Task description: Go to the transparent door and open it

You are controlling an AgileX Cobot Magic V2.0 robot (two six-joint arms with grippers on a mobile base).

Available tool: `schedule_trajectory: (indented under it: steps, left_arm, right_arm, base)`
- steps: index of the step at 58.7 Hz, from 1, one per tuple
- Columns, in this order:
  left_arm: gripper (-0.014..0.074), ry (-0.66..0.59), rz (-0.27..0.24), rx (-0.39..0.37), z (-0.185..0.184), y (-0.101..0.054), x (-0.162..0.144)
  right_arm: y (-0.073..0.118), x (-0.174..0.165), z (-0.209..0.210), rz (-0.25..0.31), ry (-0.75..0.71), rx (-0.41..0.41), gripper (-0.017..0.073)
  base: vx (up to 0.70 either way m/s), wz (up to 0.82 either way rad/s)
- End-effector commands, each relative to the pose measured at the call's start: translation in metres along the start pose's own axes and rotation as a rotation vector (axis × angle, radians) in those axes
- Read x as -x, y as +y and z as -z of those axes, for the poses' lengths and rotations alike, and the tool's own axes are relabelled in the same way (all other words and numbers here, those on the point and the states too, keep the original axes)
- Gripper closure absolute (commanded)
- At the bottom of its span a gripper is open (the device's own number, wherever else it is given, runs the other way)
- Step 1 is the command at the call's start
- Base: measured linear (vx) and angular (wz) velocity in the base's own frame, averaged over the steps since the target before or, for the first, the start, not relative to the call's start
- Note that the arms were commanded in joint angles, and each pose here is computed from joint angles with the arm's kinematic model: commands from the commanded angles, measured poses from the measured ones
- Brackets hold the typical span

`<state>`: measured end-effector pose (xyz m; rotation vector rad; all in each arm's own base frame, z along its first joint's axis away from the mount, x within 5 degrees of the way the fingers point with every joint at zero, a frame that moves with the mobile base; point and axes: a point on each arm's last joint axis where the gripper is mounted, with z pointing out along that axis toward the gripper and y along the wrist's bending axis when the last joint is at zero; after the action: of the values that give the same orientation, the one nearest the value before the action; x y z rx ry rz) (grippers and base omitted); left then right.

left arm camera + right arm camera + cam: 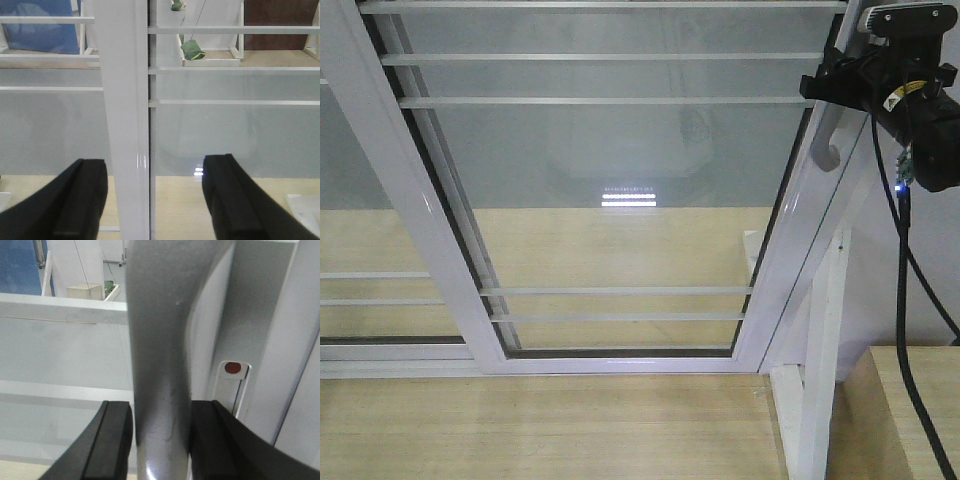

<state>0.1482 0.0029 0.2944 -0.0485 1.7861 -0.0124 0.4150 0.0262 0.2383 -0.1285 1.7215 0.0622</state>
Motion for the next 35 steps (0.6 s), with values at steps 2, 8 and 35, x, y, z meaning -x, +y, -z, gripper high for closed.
schedule_trajectory:
  steps: [2, 8, 35]
  left_arm:
    - [0.0059, -0.114, 0.016, -0.005, 0.002, -0.001, 0.019]
    - [0.0059, -0.114, 0.016, -0.005, 0.002, -0.001, 0.019]
    - [0.0059, -0.113, 0.016, -0.005, 0.002, -0.001, 0.019]
  right_arm:
    - [0.027, 0.039, 0.007, 0.059, -0.175, 0.086, 0.0233]
    - [0.037, 0.04, 0.007, 0.055, -0.177, 0.109, 0.0218]
    - [0.079, 0.042, 0.011, 0.056, -0.202, 0.21, 0.0169]
  base:
    - [0.0, 0.0]
    - [0.0, 0.0]
    - [0.0, 0.0]
